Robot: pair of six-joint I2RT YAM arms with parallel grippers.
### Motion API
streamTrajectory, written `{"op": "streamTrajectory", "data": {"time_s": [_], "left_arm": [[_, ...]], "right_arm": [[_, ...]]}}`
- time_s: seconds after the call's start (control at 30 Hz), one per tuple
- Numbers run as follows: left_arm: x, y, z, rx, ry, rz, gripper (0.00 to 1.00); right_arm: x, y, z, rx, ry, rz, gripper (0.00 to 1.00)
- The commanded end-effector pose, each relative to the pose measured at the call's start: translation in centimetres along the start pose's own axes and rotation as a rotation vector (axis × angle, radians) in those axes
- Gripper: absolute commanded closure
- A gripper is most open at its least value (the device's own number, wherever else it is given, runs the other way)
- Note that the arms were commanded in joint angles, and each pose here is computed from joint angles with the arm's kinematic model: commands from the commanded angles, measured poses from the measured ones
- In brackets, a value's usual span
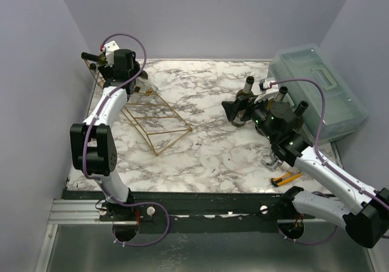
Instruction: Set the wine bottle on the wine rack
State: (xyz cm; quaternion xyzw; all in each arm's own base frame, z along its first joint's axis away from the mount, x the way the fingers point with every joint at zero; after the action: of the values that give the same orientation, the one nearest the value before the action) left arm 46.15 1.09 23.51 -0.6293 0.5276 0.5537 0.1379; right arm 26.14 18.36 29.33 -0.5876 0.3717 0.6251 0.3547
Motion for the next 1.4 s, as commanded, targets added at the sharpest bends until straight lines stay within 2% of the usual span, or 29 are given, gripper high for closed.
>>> {"op": "streamTrajectory", "data": {"time_s": [0.0, 0.33, 0.7, 0.97, 1.2, 1.37], "left_arm": [[-3.5, 2.1, 0.9, -0.062, -0.089, -0.082, 0.08], [-5.5, 3.3, 2.0, -0.14, -0.196, -0.135, 0.02], [-8.0, 6.6, 2.0, -0.105, -0.156, -0.167, 0.01], [-9.5, 12.3, -0.3, 0.221, -0.044, -0.117, 0.01], [-8.0, 17.0, -3.4, 0.595, 0.016, 0.061, 0.01], [-5.5, 20.0, -4.8, 0.76, 0.036, 0.196, 0.01]], "right_arm": [[-0.6, 0.3, 0.6, -0.038, -0.017, -0.032, 0.0], [-1.0, 0.4, 0.9, -0.06, -0.028, -0.038, 0.0], [-1.8, 0.3, 0.8, -0.045, -0.02, -0.006, 0.0], [-3.3, 0.9, 0.5, -0.024, -0.015, 0.017, 0.0], [-4.7, 2.9, -0.2, 0.022, -0.022, 0.047, 0.0], [-5.5, 4.5, -1.2, 0.095, -0.015, 0.072, 0.0]]}}
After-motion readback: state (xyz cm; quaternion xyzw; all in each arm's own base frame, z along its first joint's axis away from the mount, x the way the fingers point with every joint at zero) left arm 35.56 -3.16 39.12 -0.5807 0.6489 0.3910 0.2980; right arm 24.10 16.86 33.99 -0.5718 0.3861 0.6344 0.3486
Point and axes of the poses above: each gripper's point midway between its finger pads, its own y axis back along the fingers, its own z axis along the line the jaws close on, x = y × z, the point moved 6 cm from there along y, back along the fingers, and after that the axes turned 13 degrees about y, right-handed, at the moved point
